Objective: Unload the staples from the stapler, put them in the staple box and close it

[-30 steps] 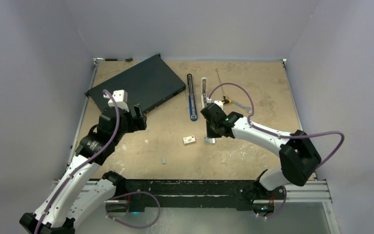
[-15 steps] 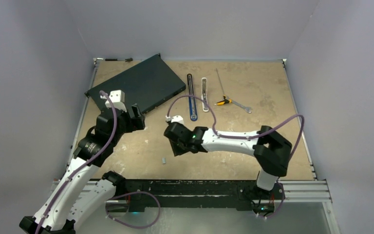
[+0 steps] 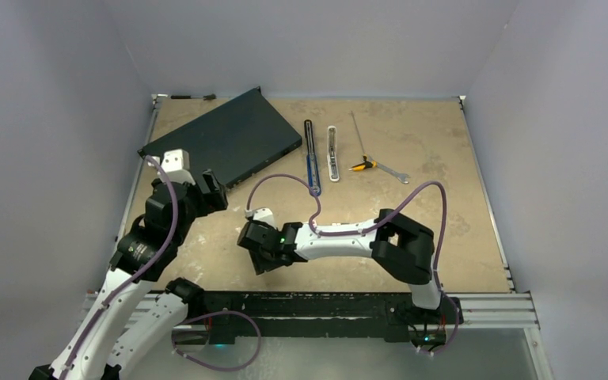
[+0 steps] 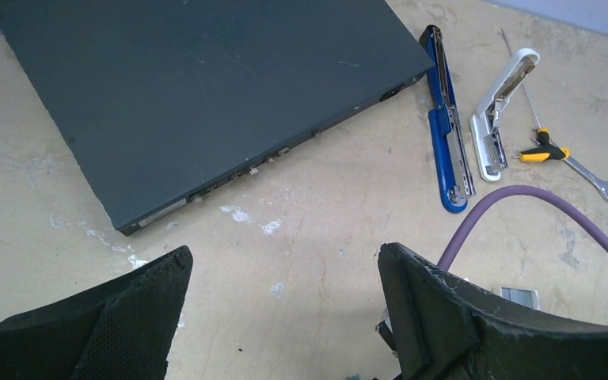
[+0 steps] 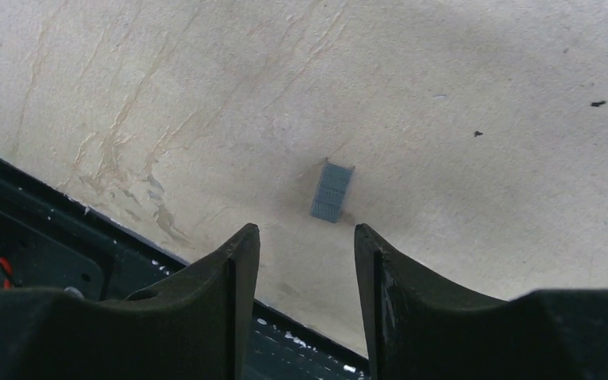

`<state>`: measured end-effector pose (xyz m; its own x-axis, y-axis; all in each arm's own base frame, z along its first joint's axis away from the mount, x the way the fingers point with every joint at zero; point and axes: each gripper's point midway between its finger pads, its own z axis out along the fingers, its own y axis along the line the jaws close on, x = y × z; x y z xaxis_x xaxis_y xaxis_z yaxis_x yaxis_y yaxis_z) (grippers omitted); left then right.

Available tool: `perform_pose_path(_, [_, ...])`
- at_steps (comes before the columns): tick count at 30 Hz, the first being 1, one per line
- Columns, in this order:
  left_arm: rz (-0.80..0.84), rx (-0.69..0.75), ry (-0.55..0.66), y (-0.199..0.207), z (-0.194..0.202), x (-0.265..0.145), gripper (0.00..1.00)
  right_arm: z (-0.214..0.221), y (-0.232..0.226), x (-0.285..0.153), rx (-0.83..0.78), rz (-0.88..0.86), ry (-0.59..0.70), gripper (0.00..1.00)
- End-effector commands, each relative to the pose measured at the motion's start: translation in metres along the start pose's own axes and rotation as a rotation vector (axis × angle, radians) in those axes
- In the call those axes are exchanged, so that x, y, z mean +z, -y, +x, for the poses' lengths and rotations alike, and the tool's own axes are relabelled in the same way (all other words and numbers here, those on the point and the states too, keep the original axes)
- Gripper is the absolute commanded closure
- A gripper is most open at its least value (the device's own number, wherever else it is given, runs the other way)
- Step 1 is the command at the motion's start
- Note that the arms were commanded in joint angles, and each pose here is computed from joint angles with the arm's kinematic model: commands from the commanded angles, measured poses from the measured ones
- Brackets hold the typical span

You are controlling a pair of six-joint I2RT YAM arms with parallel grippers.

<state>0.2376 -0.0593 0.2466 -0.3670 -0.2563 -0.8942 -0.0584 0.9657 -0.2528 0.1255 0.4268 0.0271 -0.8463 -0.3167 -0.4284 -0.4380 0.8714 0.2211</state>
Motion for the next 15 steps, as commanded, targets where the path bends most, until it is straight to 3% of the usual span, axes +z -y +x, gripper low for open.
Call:
perform_pose_path(1, [-0.022,-0.007,-0.004,-0.002,0.000,0.004,0.14,-0.013,0.003,-0.005,0.053,0.058,0.032,0.50])
perform_pose_path(15, [-0.020,-0.010,0.003,-0.003,-0.001,0.003,0.14,-0.007,0.012,0.014,0.034,0.124,0.008,0.69])
